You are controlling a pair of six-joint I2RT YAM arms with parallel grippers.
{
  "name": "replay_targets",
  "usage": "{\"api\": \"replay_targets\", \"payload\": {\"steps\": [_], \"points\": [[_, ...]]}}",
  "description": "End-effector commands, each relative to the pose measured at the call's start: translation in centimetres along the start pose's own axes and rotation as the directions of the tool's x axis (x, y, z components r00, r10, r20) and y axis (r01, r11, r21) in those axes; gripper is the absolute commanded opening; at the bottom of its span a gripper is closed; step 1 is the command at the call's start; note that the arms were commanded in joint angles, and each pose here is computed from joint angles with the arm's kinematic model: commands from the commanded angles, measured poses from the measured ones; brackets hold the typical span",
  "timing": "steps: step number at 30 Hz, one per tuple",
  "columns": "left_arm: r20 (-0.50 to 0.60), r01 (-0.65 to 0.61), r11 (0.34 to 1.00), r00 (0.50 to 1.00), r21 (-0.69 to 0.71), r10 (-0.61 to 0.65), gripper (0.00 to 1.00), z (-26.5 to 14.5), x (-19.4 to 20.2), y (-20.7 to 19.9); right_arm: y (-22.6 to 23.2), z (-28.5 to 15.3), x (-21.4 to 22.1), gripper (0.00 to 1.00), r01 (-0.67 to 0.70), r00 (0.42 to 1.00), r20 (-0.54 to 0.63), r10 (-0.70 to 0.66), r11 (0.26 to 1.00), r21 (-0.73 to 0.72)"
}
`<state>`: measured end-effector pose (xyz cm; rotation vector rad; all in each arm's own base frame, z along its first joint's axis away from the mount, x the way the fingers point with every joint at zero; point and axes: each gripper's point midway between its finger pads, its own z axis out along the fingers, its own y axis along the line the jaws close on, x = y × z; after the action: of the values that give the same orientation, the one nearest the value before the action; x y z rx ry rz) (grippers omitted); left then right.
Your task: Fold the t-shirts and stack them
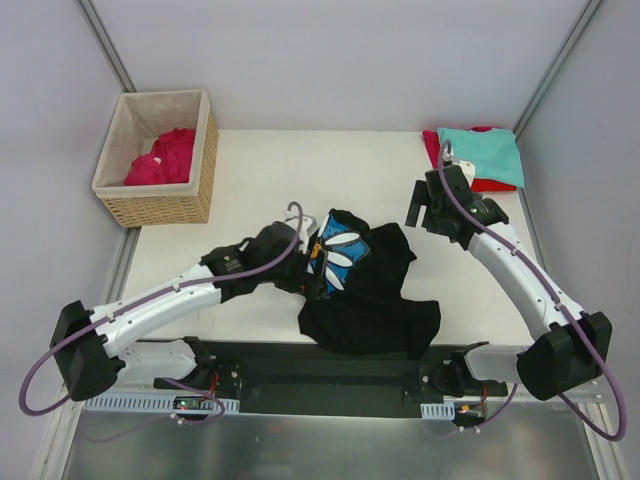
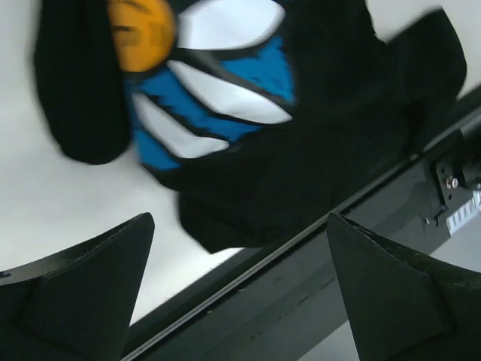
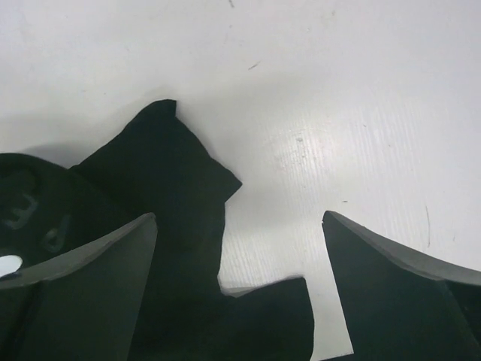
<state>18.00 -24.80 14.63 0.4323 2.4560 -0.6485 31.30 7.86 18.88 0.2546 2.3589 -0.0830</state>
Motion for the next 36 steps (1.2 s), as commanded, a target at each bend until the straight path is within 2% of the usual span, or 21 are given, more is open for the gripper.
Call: {"api": "replay_targets", "payload": {"steps": [1,7,17,31,36], "points": [[0.05,-0.089,0.982,0.995,0.168,0.082,0.99,1.6,-1.1,-8.2,-3.0,-0.1,0.0,0.96,-0.043,0.999,-0.019,0.044,0.997,0.072],[-0.005,-0.196,0.927,0.978,0.32,0.208,0.99,4.0,-0.2,-16.7,-4.9,1.0,1.3,0.96,-0.075,0.995,-0.064,0.082,0.991,0.113],[-0.116,-0.158,0.882,0.966,0.443,0.231,0.99,10.0,3.2,-22.8,-6.1,2.2,2.3,0.96,-0.105,0.988,-0.098,0.12,0.984,0.144],[-0.216,-0.112,0.844,0.941,0.525,0.26,0.99,12.7,6.5,-27.4,-6.7,3.1,2.4,0.96,-0.141,0.98,-0.12,0.159,0.979,0.151],[-0.254,-0.092,0.877,0.938,0.472,0.235,0.99,14.8,7.8,-26.4,-6.8,3.0,2.6,0.96,-0.146,0.979,-0.121,0.164,0.979,0.146]]}}
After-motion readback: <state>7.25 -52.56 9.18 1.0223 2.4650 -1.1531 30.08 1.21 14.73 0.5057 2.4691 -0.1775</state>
